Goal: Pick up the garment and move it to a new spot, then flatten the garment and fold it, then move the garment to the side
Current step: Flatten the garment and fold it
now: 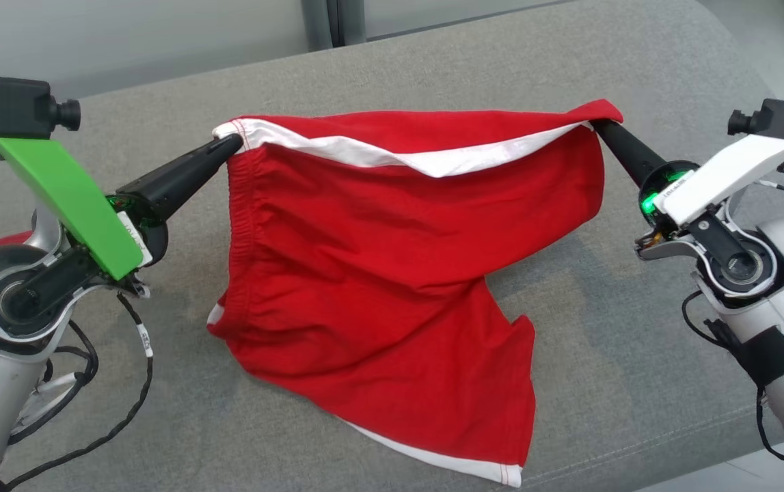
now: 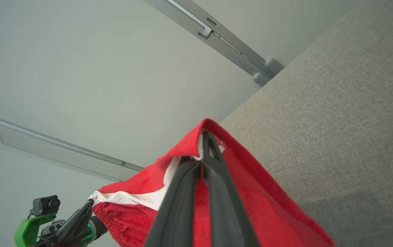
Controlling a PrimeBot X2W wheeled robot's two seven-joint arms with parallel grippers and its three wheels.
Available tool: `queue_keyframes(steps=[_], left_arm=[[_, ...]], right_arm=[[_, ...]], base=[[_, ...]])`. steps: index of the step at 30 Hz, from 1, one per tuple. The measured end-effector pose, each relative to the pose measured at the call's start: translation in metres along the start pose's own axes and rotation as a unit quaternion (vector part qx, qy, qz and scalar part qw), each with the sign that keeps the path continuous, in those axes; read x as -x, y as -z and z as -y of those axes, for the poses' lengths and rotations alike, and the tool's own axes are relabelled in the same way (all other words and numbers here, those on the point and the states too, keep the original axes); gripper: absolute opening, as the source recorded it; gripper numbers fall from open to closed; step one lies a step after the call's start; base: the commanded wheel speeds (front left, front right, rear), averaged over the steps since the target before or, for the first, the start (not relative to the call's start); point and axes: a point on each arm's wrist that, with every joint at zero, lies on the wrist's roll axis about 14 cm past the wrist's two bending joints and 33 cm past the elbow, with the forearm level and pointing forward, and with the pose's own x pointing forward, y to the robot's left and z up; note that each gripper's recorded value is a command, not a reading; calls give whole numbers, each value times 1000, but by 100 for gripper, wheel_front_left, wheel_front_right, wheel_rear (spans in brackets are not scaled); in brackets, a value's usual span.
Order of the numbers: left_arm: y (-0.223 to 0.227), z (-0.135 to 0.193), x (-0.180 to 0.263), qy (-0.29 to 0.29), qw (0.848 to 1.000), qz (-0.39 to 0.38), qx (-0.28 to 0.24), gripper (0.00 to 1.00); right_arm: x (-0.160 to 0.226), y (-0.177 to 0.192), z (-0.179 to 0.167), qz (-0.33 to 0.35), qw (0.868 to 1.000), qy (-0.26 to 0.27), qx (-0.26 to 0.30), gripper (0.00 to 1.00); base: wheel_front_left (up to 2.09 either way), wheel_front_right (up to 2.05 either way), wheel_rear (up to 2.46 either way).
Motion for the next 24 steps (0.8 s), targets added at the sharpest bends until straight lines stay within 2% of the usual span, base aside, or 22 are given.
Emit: queue_keyframes(steps=[4, 8, 10, 15, 18, 24], left_arm=[[-17, 41, 16, 37, 998, 22, -37, 0], [-19, 81, 32, 80, 995, 32, -50, 0], [-16, 88, 44, 80, 994, 32, -61, 0], [3, 100, 66, 88, 993, 13, -76, 0], [17, 109, 72, 107, 992, -6, -67, 0], [15, 137, 79, 153, 985, -18, -71, 0]], right_arm=[[17, -4, -23, -23, 999, -38, -20, 0], [59, 28, 6, -96, 995, 0, -29, 0], [81, 45, 20, -128, 991, 20, -41, 0], [113, 50, 24, -142, 987, 30, -70, 0], [118, 40, 1, -126, 988, -8, -84, 0], [115, -21, -70, -71, 989, -120, -57, 0]], base=[[0, 0, 0], [0, 0, 0], [0, 0, 0], [0, 0, 0], [0, 0, 0], [0, 0, 0]])
